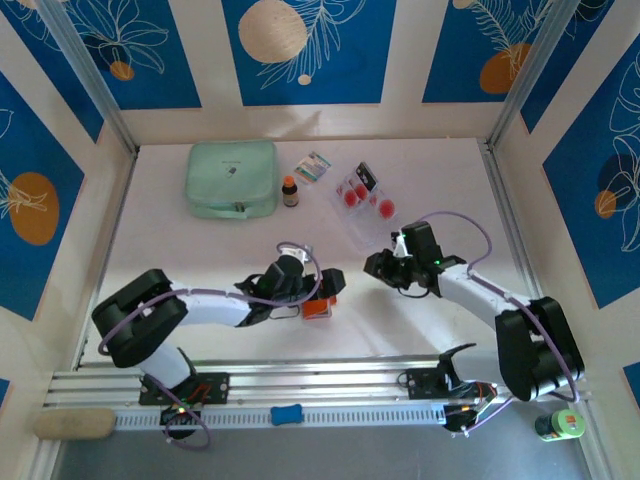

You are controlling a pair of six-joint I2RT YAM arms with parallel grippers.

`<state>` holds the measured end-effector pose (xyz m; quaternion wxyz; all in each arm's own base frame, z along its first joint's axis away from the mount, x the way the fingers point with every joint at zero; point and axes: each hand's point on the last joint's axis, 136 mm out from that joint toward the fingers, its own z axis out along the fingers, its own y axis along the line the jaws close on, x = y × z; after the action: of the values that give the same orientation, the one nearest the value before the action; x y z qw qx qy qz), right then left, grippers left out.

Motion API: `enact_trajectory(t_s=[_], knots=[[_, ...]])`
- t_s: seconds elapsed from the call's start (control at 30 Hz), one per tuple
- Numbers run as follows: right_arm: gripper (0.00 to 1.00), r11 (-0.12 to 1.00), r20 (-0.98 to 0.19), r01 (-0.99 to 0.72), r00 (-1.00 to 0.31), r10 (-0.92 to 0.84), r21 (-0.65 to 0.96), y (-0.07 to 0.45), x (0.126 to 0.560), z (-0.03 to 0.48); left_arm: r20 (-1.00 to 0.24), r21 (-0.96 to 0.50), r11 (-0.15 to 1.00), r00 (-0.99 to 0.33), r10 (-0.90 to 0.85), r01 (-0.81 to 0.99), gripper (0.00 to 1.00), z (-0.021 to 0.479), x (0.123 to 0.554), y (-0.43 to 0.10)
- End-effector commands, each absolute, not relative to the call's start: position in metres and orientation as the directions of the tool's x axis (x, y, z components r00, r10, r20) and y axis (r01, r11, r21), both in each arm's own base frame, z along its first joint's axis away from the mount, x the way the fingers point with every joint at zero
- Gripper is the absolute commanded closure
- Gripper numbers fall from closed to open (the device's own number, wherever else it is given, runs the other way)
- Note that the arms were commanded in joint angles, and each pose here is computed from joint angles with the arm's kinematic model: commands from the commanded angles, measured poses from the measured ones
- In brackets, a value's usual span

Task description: Put the credit cards into the card holder

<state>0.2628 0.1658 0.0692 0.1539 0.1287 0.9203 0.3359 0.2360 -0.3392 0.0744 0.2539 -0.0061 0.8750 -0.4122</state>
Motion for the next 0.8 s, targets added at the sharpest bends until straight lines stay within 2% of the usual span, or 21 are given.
enact_trajectory(t_s=[0.0,0.17,0.47,0.77], knots=[[0.66,0.733,-0.162,0.136,-0.934,0.32,0.667,0.161,0.249,0.07,-0.431,-0.701,0.692,-0.876,-0.218,0.173,0.0,0.06,0.233,-0.34],[0.67,0.723,-0.168,0.117,-0.936,0.309,0.681,0.162,0.246,0.079,-0.434,-0.692,0.701,-0.876,-0.212,0.174,0.0,0.056,0.232,-0.339],[0.69,0.706,-0.187,0.036,-0.953,0.236,0.707,0.183,0.231,0.094,-0.507,-0.668,0.707,-0.838,-0.203,0.233,0.0,0.099,0.252,-0.335],[0.78,0.723,-0.256,-0.128,-0.964,0.07,0.679,0.243,0.213,0.118,-0.524,-0.678,0.704,-0.811,-0.261,0.212,0.0,0.124,0.279,-0.304]])
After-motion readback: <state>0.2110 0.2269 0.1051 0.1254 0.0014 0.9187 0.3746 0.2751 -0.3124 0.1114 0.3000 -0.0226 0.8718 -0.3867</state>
